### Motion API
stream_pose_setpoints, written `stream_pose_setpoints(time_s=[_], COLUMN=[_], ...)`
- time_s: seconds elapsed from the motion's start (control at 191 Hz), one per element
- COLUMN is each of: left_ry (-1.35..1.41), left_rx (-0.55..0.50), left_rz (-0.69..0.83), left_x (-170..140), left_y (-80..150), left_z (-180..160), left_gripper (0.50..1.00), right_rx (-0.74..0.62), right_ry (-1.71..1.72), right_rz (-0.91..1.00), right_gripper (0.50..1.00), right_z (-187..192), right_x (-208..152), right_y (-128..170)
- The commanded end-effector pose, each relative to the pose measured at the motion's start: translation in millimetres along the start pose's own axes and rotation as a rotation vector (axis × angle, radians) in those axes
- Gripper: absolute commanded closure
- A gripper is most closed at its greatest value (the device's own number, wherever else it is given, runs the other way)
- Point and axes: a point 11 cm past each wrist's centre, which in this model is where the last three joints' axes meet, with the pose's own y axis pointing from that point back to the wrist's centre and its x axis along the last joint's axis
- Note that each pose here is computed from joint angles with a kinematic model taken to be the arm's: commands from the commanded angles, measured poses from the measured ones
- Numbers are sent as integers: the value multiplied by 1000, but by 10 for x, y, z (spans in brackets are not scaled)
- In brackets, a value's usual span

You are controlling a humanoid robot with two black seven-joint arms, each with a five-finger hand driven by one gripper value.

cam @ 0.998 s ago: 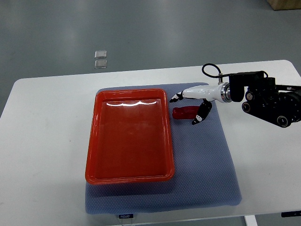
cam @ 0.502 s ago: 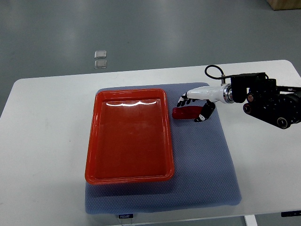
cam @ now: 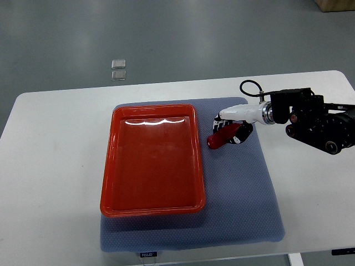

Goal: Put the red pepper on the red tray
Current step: 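Close the right hand's fingers around the red pepper, then lift the red pepper and carry it over the red tray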

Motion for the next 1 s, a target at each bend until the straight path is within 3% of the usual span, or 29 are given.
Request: stream_pose_setpoints(time_s=[0.0, 0.131, 0.387, 0.538, 0.679, 0.993], left_ry=[0, 0, 0, 0, 0, 0], left_rx=[0, 0, 0, 0, 0, 0], left_rz=[-1, -1, 1, 1, 1, 1], left_x=[-3, -3, 3, 3, 3, 3], left_y=[0, 0, 0, 0, 0, 0], left_z=[0, 0, 0, 0, 0, 0], left_gripper=[500, 500, 500, 500, 500, 500], right_rx=[0, -4, -7, -3, 47, 154], right_ry=[3, 3, 7, 41, 71, 96], right_rz=[-1, 1, 12, 77, 133, 150], right_gripper=[930, 1000, 1000, 1000, 1000, 1000], right_z=[-3, 10, 16, -50, -323, -896], right_x=[9, 20, 91, 481, 801, 867], right_y=[1, 5, 26, 109, 84, -216])
